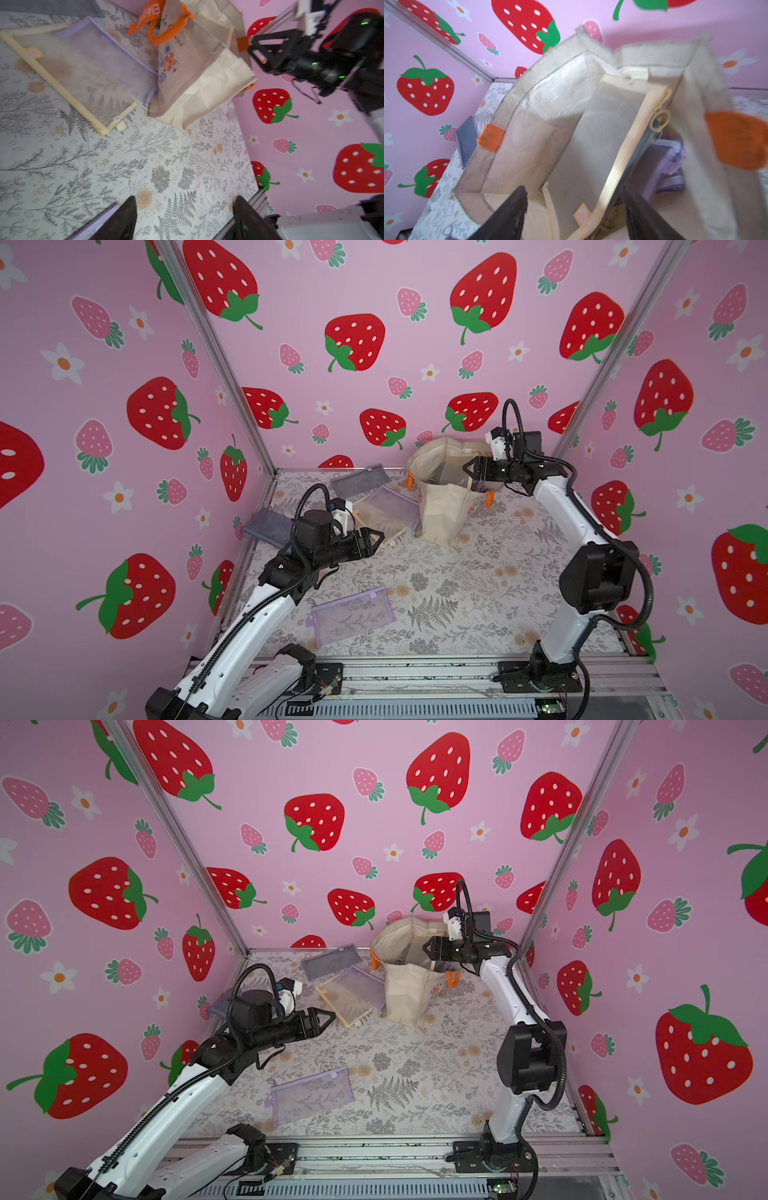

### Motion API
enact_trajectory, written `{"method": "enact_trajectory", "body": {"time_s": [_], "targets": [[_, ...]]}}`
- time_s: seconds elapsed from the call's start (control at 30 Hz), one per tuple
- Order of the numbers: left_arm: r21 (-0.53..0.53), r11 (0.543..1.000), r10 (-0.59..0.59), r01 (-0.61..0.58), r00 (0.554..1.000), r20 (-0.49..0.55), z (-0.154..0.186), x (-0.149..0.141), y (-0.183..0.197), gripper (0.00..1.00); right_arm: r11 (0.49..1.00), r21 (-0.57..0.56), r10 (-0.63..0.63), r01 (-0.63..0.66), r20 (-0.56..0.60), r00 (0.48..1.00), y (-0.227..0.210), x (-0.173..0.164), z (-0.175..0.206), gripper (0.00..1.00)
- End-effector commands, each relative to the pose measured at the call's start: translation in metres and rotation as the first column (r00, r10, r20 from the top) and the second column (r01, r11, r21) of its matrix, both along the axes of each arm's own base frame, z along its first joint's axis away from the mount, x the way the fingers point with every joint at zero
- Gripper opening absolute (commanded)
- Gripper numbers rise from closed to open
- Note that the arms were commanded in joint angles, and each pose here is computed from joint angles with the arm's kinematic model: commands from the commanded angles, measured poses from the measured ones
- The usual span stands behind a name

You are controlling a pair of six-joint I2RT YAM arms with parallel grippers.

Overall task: Put the pencil pouch into the canvas bag
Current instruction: Place the pencil pouch in the canvas bag, then adjust the pencil pouch at the center of the board.

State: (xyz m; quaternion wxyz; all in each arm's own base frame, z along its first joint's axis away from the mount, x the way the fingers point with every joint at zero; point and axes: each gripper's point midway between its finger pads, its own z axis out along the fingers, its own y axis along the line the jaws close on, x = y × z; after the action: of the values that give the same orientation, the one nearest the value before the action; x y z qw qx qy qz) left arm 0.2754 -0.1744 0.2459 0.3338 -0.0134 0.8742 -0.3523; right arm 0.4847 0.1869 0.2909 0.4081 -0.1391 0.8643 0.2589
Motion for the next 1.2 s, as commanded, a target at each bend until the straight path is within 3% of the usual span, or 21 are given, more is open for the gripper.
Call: {"method": "enact_trajectory", "body": {"time_s": [0.0,0.13,0.27,0.43,0.7,0.87,0.97,1.17], "targets": [[0.139,0.989,0.070,-0.052,0.989,-0.131,-0.036,-0.006,0.021,0.76,0.988,-0.146,-0.040,0.046,0.039,0.998,-0.022,-0.019,0.018,0.76],[0.229,0.970,0.143,-0.083,0.955,-0.259,-0.079,-0.019,0.036,0.77,0.970,-0.243,0.000,0.021,0.088,0.996,-0.015,-0.049,0.040,0.79],[0.238,0.966,0.181,-0.097,0.915,-0.361,-0.117,-0.041,0.039,0.80,0.941,-0.309,0.177,-0.141,0.091,0.980,0.038,-0.101,0.044,0.81],[0.244,0.963,0.222,-0.116,0.854,-0.471,-0.154,-0.080,0.040,0.88,0.878,-0.265,0.402,-0.399,-0.047,0.914,0.118,-0.168,-0.001,0.82],[0.294,0.931,0.351,-0.218,0.756,-0.552,-0.197,-0.136,0.051,0.93,0.796,-0.120,0.554,-0.594,-0.253,0.793,0.226,-0.212,-0.109,0.82],[0.266,0.928,0.372,-0.262,0.715,-0.592,-0.221,-0.146,0.050,0.93,0.755,-0.054,0.598,-0.653,-0.350,0.721,0.261,-0.228,-0.159,0.81],[0.285,0.921,0.386,-0.265,0.720,-0.576,-0.226,-0.142,0.052,0.93,0.734,-0.029,0.617,-0.679,-0.391,0.683,0.271,-0.242,-0.180,0.79],[0.318,0.916,0.386,-0.244,0.748,-0.540,-0.235,-0.114,0.039,0.92,0.770,-0.008,0.572,-0.638,-0.435,0.695,0.259,-0.251,-0.203,0.75]]}}
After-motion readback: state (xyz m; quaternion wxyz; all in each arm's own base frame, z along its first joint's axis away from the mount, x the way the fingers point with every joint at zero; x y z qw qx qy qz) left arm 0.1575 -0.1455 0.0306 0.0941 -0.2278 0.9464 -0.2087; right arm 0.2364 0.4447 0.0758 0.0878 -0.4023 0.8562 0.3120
